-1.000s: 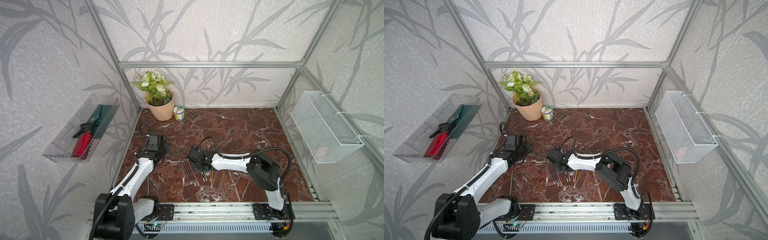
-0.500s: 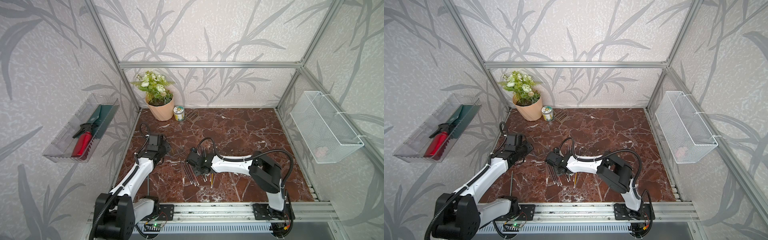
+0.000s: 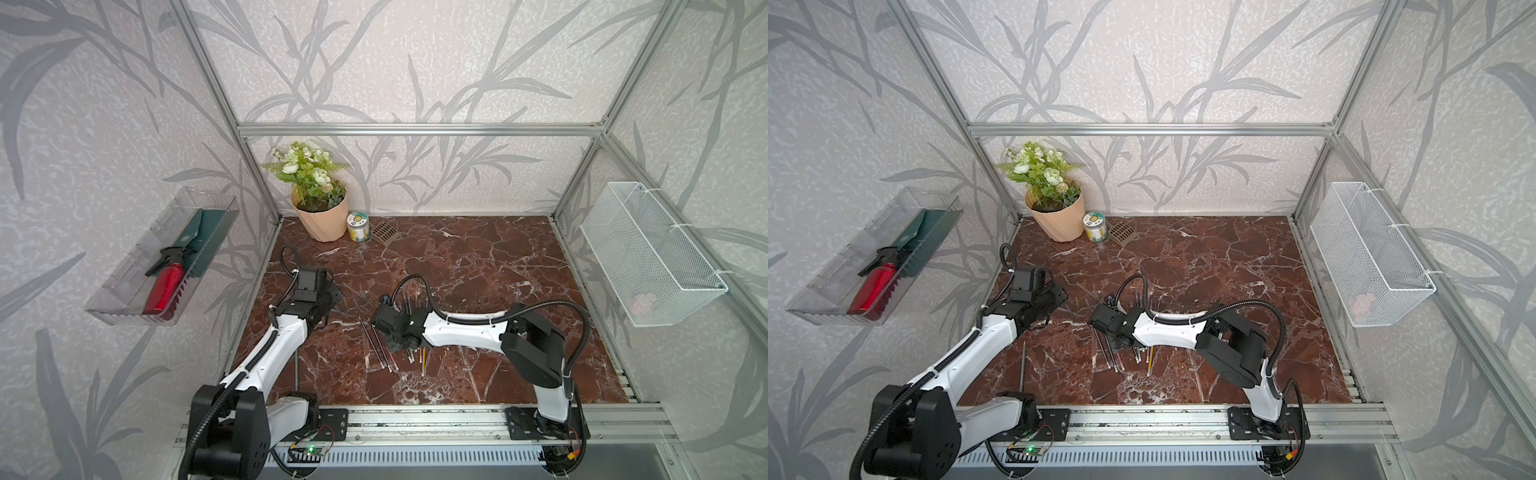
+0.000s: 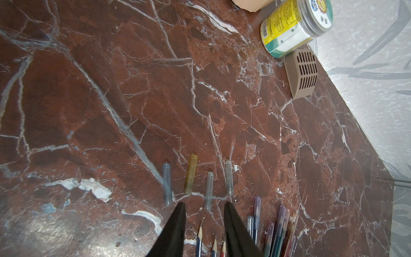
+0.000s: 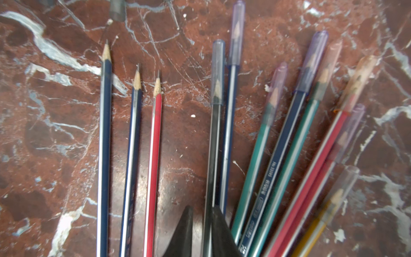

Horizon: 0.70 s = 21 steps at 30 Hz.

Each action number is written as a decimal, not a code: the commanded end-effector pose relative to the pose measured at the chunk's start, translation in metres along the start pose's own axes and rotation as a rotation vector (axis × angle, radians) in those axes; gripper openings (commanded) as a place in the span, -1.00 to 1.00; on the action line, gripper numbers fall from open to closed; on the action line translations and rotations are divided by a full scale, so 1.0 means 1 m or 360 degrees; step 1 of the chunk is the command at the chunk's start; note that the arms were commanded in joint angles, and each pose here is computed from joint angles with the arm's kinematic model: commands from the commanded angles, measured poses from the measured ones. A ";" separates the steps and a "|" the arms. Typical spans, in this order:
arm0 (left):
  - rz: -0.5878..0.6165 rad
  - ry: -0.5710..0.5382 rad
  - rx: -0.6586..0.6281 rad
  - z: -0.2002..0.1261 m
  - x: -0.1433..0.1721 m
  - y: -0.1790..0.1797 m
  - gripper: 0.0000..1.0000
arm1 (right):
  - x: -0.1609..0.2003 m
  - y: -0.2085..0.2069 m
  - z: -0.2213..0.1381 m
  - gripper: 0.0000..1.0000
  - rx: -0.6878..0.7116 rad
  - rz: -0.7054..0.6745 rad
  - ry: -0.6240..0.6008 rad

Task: Remove the protective cover of the pencils
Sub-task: Pick up the pencil from the center of the board.

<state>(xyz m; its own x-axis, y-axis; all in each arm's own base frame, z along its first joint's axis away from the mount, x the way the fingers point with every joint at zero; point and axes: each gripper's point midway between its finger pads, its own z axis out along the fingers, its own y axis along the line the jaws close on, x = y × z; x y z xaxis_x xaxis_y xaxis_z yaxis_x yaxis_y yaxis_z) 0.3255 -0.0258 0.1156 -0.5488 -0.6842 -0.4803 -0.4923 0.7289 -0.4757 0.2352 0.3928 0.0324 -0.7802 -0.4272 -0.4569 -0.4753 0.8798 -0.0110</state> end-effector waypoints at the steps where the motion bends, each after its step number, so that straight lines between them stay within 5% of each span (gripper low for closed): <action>1: -0.0001 -0.0027 0.0009 -0.001 -0.006 -0.004 -0.35 | 0.003 -0.007 0.006 -0.63 0.0089 0.0011 0.0035; 21: 0.0003 -0.0024 0.0031 -0.003 -0.006 -0.007 -0.36 | 0.012 -0.006 0.024 -0.62 0.0101 0.0020 0.0102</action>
<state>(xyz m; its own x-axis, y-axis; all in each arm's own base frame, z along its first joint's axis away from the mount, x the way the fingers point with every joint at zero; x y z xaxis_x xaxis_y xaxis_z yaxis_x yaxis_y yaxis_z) 0.3255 -0.0266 0.1137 -0.5540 -0.6838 -0.4749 -0.4931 0.7291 -0.4746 0.2391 0.3904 0.0185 -0.7968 -0.4232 -0.4312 -0.4487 0.8925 -0.0468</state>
